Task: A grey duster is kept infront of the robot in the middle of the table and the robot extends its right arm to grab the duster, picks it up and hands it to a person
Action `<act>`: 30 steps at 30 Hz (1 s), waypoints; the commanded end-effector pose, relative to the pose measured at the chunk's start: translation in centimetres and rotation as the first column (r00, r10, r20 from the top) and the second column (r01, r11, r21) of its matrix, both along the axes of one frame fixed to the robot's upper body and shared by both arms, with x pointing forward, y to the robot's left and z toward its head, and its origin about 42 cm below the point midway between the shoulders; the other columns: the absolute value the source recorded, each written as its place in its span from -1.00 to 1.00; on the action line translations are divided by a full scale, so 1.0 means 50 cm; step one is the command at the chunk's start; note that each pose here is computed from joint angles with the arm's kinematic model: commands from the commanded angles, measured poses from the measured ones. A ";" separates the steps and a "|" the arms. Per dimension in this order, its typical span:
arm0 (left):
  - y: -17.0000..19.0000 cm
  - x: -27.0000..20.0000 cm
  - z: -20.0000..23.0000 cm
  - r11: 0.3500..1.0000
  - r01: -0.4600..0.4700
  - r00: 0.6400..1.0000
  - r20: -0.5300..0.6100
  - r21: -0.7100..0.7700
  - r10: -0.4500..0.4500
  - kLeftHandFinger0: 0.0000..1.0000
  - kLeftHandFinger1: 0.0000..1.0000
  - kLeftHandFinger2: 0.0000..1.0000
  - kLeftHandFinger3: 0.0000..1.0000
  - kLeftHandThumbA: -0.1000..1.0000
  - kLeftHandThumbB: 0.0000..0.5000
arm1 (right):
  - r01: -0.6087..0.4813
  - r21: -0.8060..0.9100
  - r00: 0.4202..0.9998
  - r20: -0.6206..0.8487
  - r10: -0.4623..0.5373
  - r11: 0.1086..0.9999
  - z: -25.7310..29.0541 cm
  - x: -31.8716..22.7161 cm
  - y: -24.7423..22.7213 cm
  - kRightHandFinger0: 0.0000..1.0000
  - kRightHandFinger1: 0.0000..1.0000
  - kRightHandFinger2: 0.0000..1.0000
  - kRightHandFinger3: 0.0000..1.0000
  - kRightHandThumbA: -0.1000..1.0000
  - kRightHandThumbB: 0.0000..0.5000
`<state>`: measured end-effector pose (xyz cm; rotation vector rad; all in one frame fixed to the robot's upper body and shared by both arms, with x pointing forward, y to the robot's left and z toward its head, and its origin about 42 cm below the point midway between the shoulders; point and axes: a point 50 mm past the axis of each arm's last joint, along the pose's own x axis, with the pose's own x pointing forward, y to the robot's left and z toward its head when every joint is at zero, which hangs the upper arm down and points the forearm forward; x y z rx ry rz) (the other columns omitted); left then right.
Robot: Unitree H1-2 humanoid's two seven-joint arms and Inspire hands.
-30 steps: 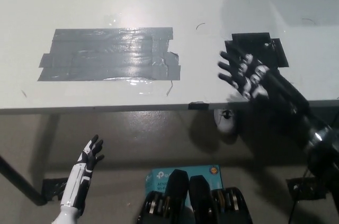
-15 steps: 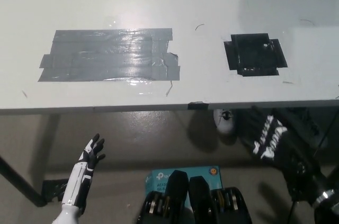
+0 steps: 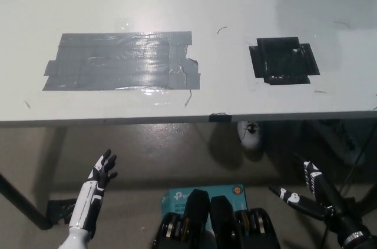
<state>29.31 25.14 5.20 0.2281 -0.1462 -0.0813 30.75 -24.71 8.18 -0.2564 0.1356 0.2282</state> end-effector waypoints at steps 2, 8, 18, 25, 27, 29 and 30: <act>0.008 0.004 0.016 1.000 -0.003 0.999 0.038 -0.005 0.003 0.91 1.00 1.00 1.00 1.00 0.31 | -0.039 -0.168 0.964 0.253 0.082 0.985 0.031 0.008 0.015 1.00 1.00 1.00 1.00 0.97 0.98; 0.007 0.001 0.013 1.000 -0.007 0.999 0.043 0.001 0.007 0.89 1.00 1.00 1.00 1.00 0.33 | -0.038 -0.185 0.960 0.266 0.087 0.982 0.030 0.006 0.018 1.00 1.00 1.00 1.00 0.95 0.98; 0.008 0.000 0.010 1.000 -0.003 0.999 0.036 0.001 0.003 0.90 1.00 1.00 1.00 1.00 0.30 | -0.045 -0.233 0.956 0.274 0.110 0.972 0.030 0.003 0.022 1.00 1.00 1.00 1.00 0.93 0.85; 0.009 -0.001 0.009 1.000 -0.002 1.000 0.028 -0.006 0.002 0.90 1.00 1.00 1.00 1.00 0.27 | -0.046 -0.232 0.958 0.265 0.109 0.972 0.029 0.002 0.024 1.00 1.00 1.00 1.00 0.90 0.80; 0.009 -0.001 0.008 1.000 -0.003 1.000 0.029 -0.009 0.003 0.90 1.00 1.00 1.00 1.00 0.27 | -0.047 -0.232 0.957 0.269 0.110 0.972 0.028 0.002 0.024 1.00 1.00 1.00 1.00 0.90 0.79; 0.008 -0.001 0.007 1.000 -0.004 1.000 0.030 -0.009 0.004 0.89 1.00 1.00 1.00 0.99 0.26 | -0.047 -0.233 0.957 0.269 0.111 0.971 0.028 0.002 0.024 1.00 1.00 1.00 1.00 0.91 0.80; 0.008 0.000 0.007 1.000 -0.005 1.000 0.030 -0.008 0.006 0.88 1.00 1.00 1.00 0.99 0.26 | -0.049 -0.235 0.957 0.267 0.113 0.971 0.029 0.003 0.025 1.00 1.00 1.00 1.00 0.91 0.80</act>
